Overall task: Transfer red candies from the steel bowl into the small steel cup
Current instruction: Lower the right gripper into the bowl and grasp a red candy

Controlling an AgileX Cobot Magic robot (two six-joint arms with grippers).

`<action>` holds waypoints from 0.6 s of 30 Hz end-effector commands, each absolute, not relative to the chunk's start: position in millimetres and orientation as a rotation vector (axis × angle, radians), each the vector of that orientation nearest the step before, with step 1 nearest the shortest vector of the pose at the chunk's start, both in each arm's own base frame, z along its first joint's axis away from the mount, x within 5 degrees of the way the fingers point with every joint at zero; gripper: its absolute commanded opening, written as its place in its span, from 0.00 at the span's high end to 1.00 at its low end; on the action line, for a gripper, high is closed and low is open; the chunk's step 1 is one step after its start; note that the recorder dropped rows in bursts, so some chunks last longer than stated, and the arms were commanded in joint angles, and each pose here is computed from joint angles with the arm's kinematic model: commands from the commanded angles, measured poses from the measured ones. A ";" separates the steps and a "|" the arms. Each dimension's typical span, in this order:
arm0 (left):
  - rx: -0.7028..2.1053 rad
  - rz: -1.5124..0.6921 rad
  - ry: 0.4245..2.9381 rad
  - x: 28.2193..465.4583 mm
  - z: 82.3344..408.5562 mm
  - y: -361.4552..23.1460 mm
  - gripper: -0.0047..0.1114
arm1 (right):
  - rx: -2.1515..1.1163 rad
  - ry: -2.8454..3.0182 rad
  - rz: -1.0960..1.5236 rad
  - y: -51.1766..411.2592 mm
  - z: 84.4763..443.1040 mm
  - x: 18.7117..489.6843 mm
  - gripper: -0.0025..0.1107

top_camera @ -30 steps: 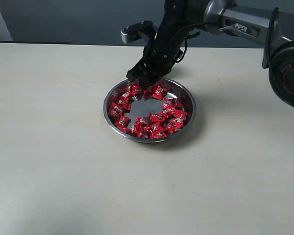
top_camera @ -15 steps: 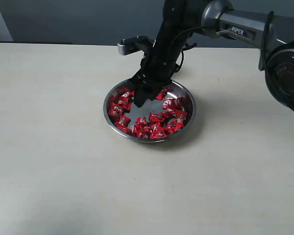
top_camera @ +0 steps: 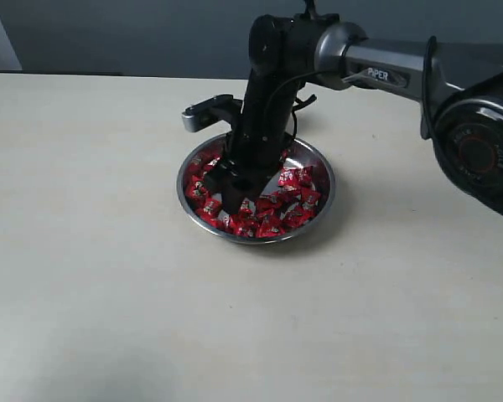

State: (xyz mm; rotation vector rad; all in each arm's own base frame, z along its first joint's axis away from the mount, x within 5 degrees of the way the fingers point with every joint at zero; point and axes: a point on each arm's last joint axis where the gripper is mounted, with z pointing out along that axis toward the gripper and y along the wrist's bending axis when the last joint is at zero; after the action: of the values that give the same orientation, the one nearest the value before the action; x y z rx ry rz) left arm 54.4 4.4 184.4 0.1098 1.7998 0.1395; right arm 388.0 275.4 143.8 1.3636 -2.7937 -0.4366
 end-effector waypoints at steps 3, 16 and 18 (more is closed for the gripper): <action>0.107 0.137 1.788 54.3 185.6 4.3 0.96 | 1.353 -2.790 -0.412 271.4 141.6 387.5 0.56; 0.107 0.137 1.788 54.3 185.6 4.3 0.96 | 1.330 -2.770 -0.414 272.1 128.8 387.5 0.58; 0.107 0.137 1.788 54.3 185.6 4.3 0.96 | 1.328 -2.767 -0.413 272.1 126.9 387.5 0.67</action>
State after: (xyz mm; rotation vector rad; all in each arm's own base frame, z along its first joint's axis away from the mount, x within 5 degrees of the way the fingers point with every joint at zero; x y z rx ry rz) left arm 54.4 4.4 184.4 0.1098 1.7998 0.1395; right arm 386.6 273.8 130.2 1.3360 -2.7706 -0.4160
